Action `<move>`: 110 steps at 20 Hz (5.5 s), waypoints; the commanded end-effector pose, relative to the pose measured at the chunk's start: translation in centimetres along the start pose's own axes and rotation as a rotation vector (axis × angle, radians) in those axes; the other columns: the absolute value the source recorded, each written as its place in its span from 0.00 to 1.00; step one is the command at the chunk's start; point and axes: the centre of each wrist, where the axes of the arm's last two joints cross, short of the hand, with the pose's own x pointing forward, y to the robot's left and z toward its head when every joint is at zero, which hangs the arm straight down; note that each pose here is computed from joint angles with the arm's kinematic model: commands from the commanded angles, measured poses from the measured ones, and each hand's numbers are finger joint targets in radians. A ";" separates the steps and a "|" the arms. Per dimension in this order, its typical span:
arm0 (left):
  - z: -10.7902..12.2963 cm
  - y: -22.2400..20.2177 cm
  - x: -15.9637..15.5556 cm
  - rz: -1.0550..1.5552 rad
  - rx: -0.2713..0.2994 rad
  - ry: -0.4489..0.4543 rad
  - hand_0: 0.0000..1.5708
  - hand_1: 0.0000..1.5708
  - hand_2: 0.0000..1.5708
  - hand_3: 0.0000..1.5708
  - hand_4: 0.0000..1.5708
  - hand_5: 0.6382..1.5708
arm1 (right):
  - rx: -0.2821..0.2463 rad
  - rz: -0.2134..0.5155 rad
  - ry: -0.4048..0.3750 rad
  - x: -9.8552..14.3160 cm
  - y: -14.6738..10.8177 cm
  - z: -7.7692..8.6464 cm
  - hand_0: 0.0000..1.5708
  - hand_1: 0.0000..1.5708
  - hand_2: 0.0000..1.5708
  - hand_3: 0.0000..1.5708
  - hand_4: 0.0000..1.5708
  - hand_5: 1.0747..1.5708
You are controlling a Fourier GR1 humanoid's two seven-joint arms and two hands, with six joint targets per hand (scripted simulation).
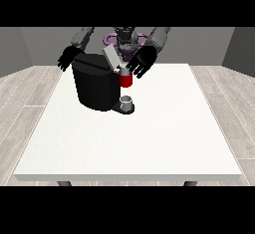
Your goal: Insert the coffee pod into the coffee machine and close the lid
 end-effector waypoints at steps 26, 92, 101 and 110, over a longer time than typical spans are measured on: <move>-0.1 1.0 0.3 -0.158 -0.090 0.001 0.00 0.00 0.00 0.00 0.00 1.00 | -0.008 0.008 0.008 -0.6 0.0 0.3 0.00 0.00 0.00 0.00 0.26 1.00; 16.8 -19.1 -7.0 1.041 -0.066 0.160 0.00 0.00 0.00 0.00 0.00 1.00 | 0.159 0.076 0.088 1.0 -3.6 -2.2 0.00 0.00 0.00 0.00 0.00 1.00; 18.3 -17.7 -6.4 0.971 -0.007 0.112 0.00 0.00 0.00 0.00 0.00 1.00 | 0.194 0.079 0.066 0.9 -1.7 -4.4 0.00 0.00 0.00 0.00 0.00 1.00; 19.7 -16.8 -7.4 0.983 0.041 0.116 0.00 0.00 0.00 0.00 0.00 1.00 | 0.249 0.136 0.047 0.7 0.0 -5.4 0.00 0.00 0.00 0.00 0.00 1.00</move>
